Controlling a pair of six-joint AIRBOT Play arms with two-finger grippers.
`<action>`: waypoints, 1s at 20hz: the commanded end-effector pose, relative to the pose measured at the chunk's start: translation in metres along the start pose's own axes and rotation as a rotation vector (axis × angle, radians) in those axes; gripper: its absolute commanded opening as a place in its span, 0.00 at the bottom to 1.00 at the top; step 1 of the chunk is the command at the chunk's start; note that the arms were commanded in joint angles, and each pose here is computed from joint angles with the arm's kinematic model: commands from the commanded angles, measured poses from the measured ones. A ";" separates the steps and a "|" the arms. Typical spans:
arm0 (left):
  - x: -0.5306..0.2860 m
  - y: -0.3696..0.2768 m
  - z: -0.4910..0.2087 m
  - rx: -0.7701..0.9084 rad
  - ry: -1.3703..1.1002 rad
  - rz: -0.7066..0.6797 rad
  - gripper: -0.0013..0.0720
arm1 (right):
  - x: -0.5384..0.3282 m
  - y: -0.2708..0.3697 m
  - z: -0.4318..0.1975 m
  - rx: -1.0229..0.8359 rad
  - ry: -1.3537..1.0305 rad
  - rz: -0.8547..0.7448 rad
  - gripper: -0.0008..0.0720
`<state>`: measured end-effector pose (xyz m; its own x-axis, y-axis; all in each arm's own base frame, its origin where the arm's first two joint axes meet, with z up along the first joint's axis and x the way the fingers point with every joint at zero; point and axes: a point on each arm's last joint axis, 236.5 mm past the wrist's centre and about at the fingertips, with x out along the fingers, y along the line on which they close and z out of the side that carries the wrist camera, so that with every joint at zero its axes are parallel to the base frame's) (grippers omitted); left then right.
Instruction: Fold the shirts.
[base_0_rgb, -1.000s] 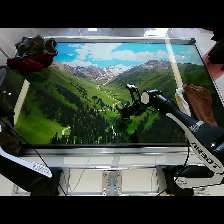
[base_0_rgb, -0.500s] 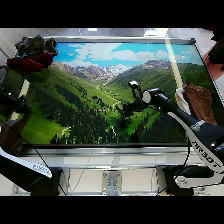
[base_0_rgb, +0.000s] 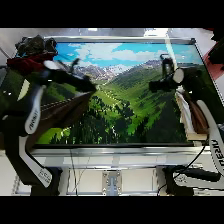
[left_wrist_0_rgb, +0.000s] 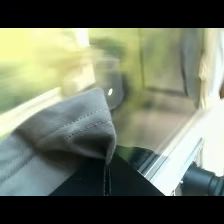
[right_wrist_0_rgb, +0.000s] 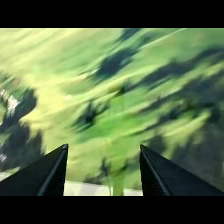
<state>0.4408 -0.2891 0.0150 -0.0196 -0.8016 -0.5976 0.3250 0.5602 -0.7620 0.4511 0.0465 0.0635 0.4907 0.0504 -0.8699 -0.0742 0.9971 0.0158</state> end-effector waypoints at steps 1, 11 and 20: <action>0.126 -0.101 -0.035 0.230 0.036 -0.050 0.02 | -0.038 -0.063 0.024 0.085 -0.104 -0.091 0.72; 0.063 -0.222 0.127 0.393 -0.602 -0.123 0.85 | -0.034 -0.068 0.014 0.118 -0.075 -0.020 0.72; -0.120 -0.047 0.114 0.154 -0.383 0.062 0.85 | 0.037 0.135 -0.191 0.236 0.426 0.573 0.73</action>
<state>0.5509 -0.3148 0.1837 0.4497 -0.8320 -0.3248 0.5537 0.5451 -0.6296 0.3387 0.1118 -0.0261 0.1344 0.4327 -0.8914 -0.0973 0.9010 0.4227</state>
